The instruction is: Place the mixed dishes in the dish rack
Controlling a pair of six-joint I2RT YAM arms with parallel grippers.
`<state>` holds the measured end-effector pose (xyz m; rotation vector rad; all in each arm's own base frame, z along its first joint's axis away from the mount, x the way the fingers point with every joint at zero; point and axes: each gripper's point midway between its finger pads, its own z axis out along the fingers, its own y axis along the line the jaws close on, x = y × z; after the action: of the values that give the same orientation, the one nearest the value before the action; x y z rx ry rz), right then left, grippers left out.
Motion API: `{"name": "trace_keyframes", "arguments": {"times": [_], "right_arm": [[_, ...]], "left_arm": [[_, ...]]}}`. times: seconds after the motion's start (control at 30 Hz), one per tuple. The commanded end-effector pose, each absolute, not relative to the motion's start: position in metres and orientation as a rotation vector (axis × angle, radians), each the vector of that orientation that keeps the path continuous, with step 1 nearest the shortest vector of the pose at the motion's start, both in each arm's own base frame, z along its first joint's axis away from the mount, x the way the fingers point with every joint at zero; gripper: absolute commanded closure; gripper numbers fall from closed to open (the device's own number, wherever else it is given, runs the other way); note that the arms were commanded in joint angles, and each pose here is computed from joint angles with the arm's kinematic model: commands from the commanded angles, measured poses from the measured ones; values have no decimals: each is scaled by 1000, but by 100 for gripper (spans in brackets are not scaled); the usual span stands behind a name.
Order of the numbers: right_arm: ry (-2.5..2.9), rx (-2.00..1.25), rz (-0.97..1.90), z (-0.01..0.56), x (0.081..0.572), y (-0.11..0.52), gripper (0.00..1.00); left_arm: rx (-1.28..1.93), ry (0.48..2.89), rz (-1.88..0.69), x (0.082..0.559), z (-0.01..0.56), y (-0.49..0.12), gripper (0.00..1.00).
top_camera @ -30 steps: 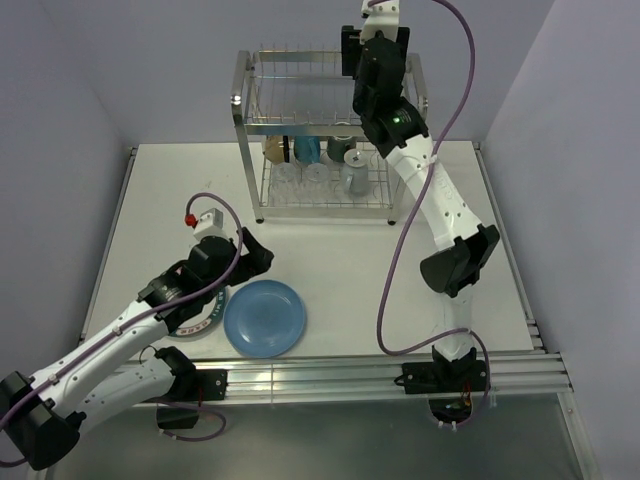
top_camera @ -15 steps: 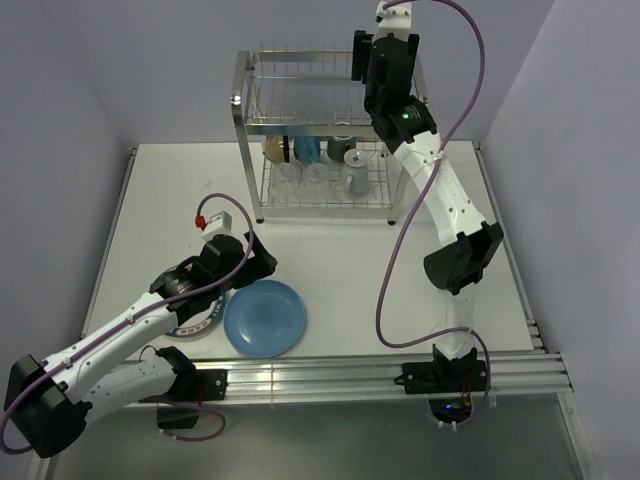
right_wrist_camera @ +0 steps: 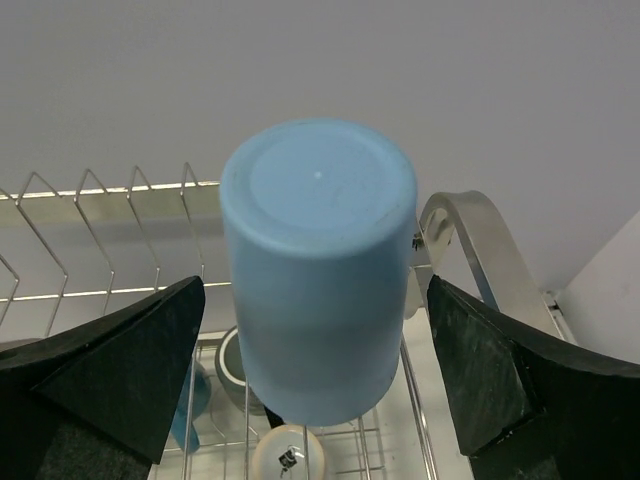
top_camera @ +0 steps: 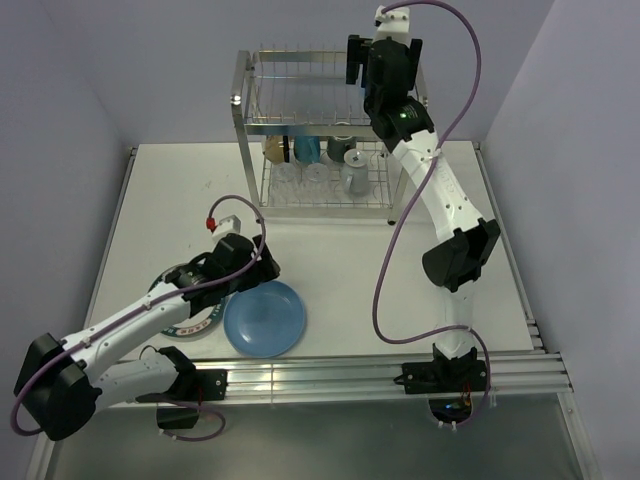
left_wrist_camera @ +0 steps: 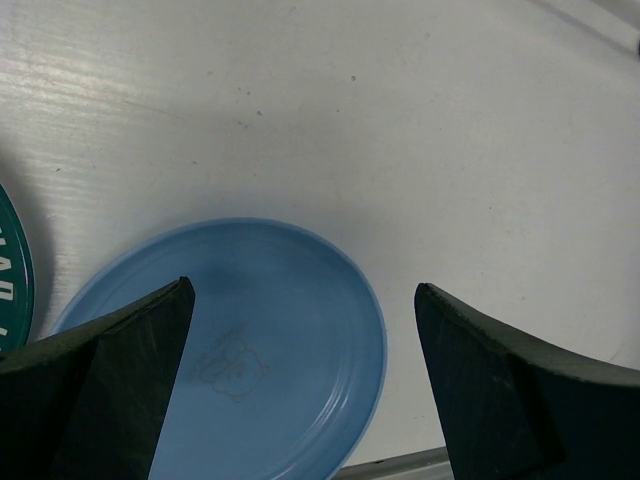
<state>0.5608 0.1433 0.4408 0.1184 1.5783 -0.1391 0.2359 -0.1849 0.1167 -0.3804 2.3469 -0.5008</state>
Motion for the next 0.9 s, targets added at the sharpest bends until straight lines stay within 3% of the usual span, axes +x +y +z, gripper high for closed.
{"name": "trace_keyframes", "arguments": {"times": [0.0, 0.27, 0.43, 0.7, 0.73, 0.87], "right_arm": [[1526, 133, -129, 463, 552, 137, 0], [1463, 145, -52, 504, 520, 136, 0], [1414, 121, 34, 529, 446, 152, 0], [1461, 95, 445, 462, 296, 167, 0], [1514, 60, 475, 430, 284, 177, 0], [1545, 35, 647, 409, 233, 169, 0]], "left_arm": [[-363, 2332, -476, 247, 123, -189, 1], [-289, 2371, -338, 262, 112, -187, 1], [-205, 2401, -269, 274, 110, -181, 1], [-102, 2371, -377, 289, 111, -158, 4], [-94, 2364, -389, 290, 113, -157, 4], [-111, 2394, -383, 295, 101, -145, 5]]}}
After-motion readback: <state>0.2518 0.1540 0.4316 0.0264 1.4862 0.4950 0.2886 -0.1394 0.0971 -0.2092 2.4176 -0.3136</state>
